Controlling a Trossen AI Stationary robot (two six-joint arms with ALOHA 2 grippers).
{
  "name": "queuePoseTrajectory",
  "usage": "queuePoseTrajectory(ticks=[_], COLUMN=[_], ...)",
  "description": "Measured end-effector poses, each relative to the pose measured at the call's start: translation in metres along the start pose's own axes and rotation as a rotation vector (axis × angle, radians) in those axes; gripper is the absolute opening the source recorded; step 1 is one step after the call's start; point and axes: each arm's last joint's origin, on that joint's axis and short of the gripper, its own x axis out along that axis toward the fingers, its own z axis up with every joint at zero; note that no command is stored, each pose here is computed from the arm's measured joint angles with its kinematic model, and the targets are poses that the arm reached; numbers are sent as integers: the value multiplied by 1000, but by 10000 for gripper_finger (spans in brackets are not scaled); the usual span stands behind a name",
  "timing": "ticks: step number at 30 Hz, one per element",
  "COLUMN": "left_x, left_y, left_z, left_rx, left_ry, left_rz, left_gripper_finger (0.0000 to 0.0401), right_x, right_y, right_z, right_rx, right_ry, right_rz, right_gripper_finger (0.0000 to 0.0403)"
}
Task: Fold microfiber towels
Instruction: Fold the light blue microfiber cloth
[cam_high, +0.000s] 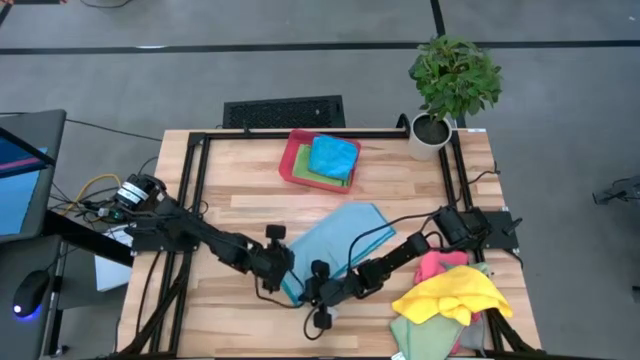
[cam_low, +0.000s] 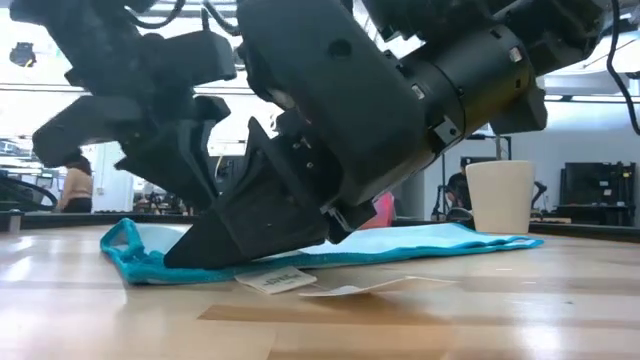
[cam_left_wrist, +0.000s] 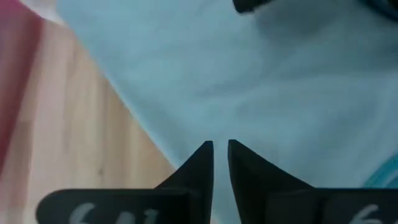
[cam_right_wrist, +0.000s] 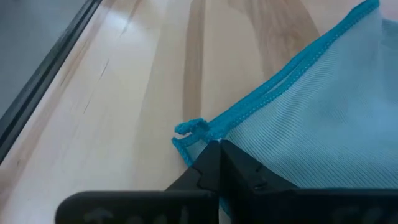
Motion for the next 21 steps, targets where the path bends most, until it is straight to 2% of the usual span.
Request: queuePoseTrajectory(ticks=[3,10,14,21], left_x=[2,14,21,20], left_y=[-4,-12,-20,-32], left_z=[1,-2,-5,-2], left_rx=[-4,-27,-52,-130], left_ry=[-5,22,38,-19], left_rz=[-79,-141,-143,-176], left_gripper_finger=[22,3,1,0], right_x=[-1,-4,-7,-19], right_y=[3,16,28,49], right_z=[-2,-8,-10,-13], right_rx=[-7,-33,-48,-87], right_ry=[12,23,31,37], right_rz=[4,32,77,115], right_gripper_finger=[36,40,48,74])
